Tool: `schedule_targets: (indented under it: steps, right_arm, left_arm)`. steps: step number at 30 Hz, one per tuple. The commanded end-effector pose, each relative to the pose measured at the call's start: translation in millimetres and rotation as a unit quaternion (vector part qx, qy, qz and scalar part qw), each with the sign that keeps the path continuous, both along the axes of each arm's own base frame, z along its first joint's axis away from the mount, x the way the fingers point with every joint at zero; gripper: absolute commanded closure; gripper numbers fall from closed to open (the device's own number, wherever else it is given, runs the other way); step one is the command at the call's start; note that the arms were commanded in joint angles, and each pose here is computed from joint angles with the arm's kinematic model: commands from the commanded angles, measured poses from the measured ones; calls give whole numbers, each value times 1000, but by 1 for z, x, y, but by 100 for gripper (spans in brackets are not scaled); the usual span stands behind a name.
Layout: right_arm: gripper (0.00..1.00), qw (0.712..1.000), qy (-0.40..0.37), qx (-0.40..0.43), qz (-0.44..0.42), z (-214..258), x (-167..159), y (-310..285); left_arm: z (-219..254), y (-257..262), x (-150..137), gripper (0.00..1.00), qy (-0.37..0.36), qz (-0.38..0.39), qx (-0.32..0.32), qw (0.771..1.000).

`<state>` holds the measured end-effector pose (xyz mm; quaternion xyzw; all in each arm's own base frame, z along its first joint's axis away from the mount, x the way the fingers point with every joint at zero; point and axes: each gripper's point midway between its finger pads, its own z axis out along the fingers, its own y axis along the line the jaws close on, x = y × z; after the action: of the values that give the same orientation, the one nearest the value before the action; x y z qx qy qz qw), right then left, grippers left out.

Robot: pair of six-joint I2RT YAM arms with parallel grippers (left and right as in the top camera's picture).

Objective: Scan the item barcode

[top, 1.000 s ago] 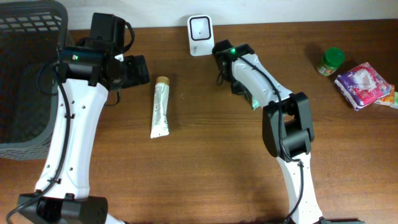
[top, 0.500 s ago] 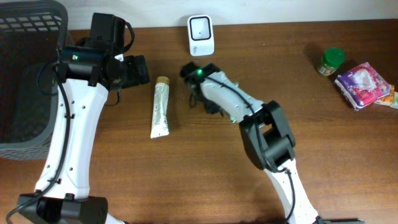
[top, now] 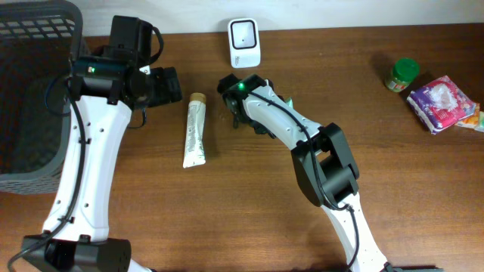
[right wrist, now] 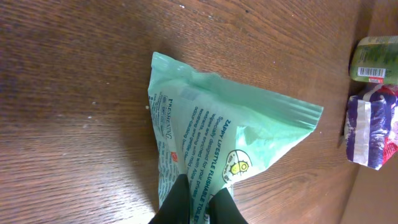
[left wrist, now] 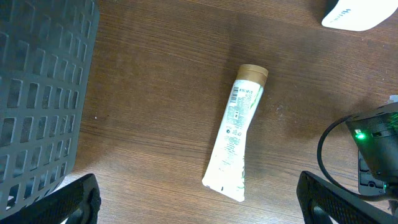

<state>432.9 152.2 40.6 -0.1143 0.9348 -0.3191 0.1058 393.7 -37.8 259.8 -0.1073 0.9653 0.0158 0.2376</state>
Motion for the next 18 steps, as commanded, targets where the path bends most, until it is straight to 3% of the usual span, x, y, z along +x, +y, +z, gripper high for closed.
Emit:
schedule_targets:
  steps: [1,4,7,12,16,17,18]
  right_arm:
    - [96,999,-32,-38,2,14,12,-10]
    - [96,993,-73,-95,3,32,24,-27]
    - [96,997,-49,-52,-20,13,22,-33]
    - [96,997,-36,-56,-31,-5,17,-47]
    - [96,996,44,66,-39,-39,-10,-9]
    - [91,993,57,92,-39,-44,-15,1]
    - [77,991,67,113,-38,-47,-19,11]
  left_arm:
    - [0,-1,0,1,0,-3,4,1000]
    - [0,-1,0,1,0,-3,4,1000]
    - [0,-1,0,1,0,-3,4,1000]
    - [0,-1,0,1,0,-3,4,1000]
    - [0,-1,0,1,0,-3,4,1000]
    - [0,-1,0,1,0,-3,4,1000]
    - [0,-1,0,1,0,-3,4,1000]
